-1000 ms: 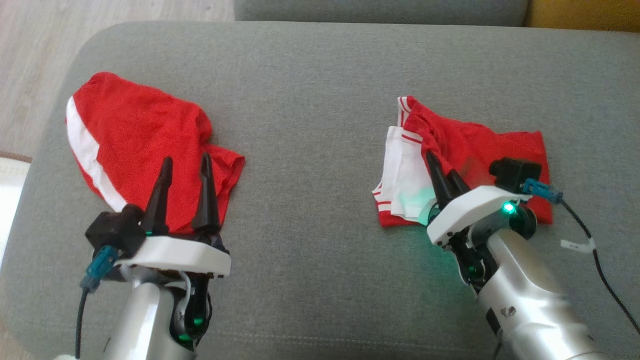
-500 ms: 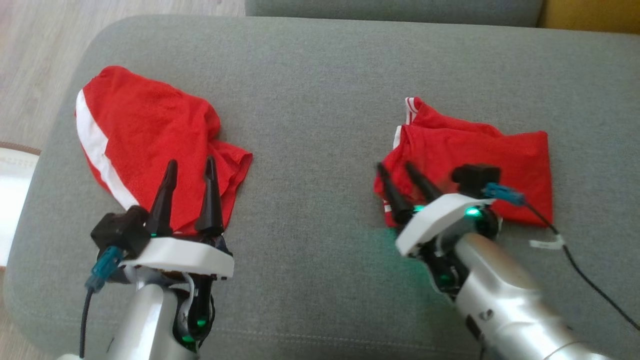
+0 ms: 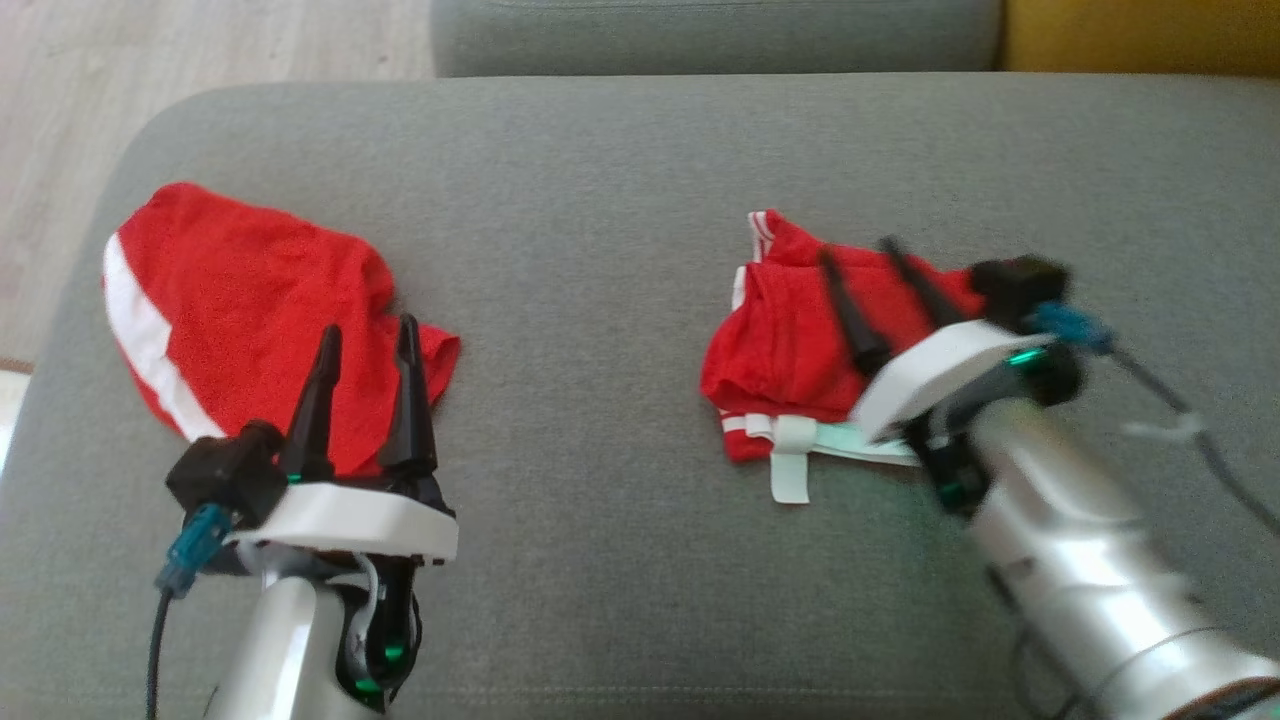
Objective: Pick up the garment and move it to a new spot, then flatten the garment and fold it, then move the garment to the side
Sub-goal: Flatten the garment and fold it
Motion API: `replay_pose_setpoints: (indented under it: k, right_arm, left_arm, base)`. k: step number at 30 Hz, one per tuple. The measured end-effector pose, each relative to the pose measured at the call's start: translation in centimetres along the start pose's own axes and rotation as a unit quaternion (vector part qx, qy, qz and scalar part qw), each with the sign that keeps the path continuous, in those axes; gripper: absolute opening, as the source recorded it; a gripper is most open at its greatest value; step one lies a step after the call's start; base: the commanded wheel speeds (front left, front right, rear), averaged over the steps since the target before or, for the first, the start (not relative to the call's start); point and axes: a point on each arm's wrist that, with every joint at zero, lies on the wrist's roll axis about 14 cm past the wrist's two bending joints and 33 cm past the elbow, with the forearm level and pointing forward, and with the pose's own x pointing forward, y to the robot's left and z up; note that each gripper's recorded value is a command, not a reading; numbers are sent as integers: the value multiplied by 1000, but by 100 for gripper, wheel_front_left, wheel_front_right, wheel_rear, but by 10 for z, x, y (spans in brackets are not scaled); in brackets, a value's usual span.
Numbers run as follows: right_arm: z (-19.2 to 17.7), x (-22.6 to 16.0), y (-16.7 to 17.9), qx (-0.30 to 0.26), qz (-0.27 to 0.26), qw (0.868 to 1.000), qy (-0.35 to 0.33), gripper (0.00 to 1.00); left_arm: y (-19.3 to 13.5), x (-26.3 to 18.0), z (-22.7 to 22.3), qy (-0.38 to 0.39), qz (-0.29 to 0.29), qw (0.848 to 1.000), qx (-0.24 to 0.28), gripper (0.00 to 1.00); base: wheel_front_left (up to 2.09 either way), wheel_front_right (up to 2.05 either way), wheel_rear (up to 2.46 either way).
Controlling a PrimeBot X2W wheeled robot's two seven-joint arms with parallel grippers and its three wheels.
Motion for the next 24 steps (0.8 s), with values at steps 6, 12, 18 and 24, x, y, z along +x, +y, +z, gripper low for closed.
replay_pose_setpoints:
  k: [6,12,18,24]
  right_arm:
    - [51,-21,-65,-95,-64,991,-63,100]
    - [48,-61,-89,-133,-119,980,-89,100]
    - [31,-92,-88,-132,-155,974,-97,100]
    - [23,-113,-92,-126,-179,971,-98,100]
  left_arm:
    - [-15,7,8,-14,-22,1000,-6,100]
    - [-30,15,11,-22,-44,999,-13,100]
    - [-45,21,13,-28,-65,997,-15,100]
    - [-57,23,10,-30,-89,996,7,100]
  base:
    - [0,0,0]
    - [0,0,0]
    - [0,0,0]
    - [0,0,0]
